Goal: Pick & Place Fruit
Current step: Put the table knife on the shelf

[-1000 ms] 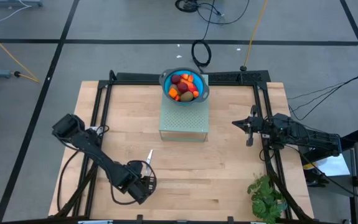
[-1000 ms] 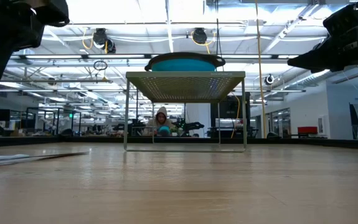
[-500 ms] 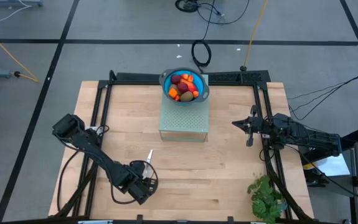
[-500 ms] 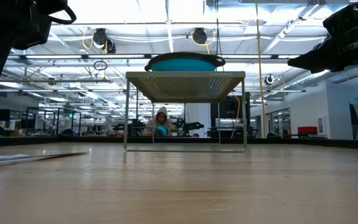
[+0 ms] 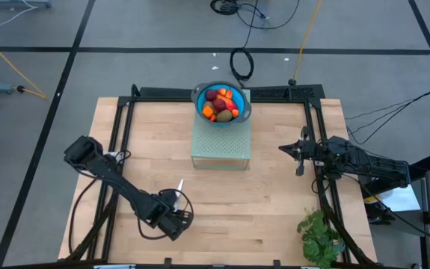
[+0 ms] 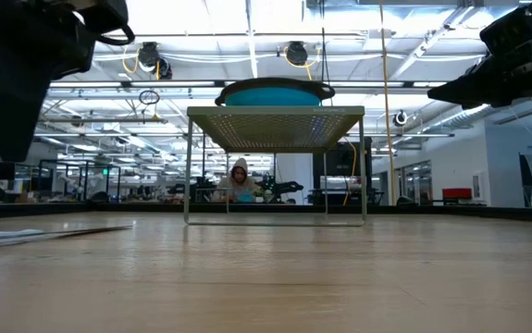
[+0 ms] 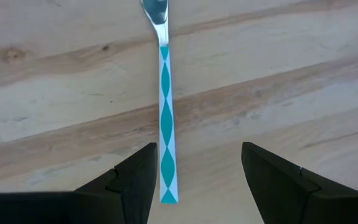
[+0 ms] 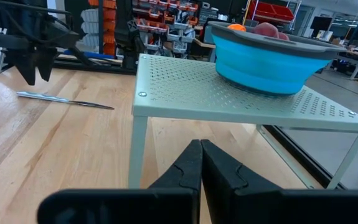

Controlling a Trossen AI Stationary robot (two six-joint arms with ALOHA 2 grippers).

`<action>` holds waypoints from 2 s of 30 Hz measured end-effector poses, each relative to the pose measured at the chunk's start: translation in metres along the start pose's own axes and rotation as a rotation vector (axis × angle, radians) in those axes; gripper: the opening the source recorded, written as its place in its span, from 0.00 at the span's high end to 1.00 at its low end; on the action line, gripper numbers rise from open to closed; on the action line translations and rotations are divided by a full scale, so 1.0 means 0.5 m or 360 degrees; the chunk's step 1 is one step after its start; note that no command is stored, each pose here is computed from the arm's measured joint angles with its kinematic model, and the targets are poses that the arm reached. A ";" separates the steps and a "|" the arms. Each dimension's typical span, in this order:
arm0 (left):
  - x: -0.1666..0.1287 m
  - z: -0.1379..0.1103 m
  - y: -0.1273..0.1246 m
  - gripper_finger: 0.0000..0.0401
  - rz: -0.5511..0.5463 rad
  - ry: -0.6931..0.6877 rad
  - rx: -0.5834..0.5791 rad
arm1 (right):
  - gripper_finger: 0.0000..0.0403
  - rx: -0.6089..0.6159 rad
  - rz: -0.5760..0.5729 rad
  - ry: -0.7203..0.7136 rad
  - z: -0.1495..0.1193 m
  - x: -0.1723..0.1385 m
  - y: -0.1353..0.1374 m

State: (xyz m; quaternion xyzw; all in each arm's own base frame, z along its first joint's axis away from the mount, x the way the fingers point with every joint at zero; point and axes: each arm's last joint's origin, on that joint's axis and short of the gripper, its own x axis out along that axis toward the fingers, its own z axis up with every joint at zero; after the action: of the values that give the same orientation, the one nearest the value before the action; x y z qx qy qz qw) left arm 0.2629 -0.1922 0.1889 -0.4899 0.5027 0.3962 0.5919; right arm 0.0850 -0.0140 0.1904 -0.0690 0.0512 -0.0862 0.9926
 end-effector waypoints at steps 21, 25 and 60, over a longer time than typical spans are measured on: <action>0.005 0.014 -0.008 0.42 0.0046 0.0095 -0.0264 | 1.00 -0.0001 0.0001 0.0000 0.000 0.000 0.000; 0.007 0.009 -0.004 0.42 0.0054 0.0094 -0.0323 | 1.00 -0.0002 0.0001 0.0000 0.000 0.000 0.000; 0.107 -0.035 -0.003 0.42 0.0244 0.0147 -0.0236 | 1.00 0.0002 0.0001 0.0000 0.000 0.000 0.000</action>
State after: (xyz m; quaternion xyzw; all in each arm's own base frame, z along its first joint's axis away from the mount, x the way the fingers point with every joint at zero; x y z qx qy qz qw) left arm 0.2702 -0.2110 0.1360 -0.5101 0.5347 0.4533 0.4984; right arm 0.0851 -0.0140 0.1905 -0.0684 0.0513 -0.0859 0.9926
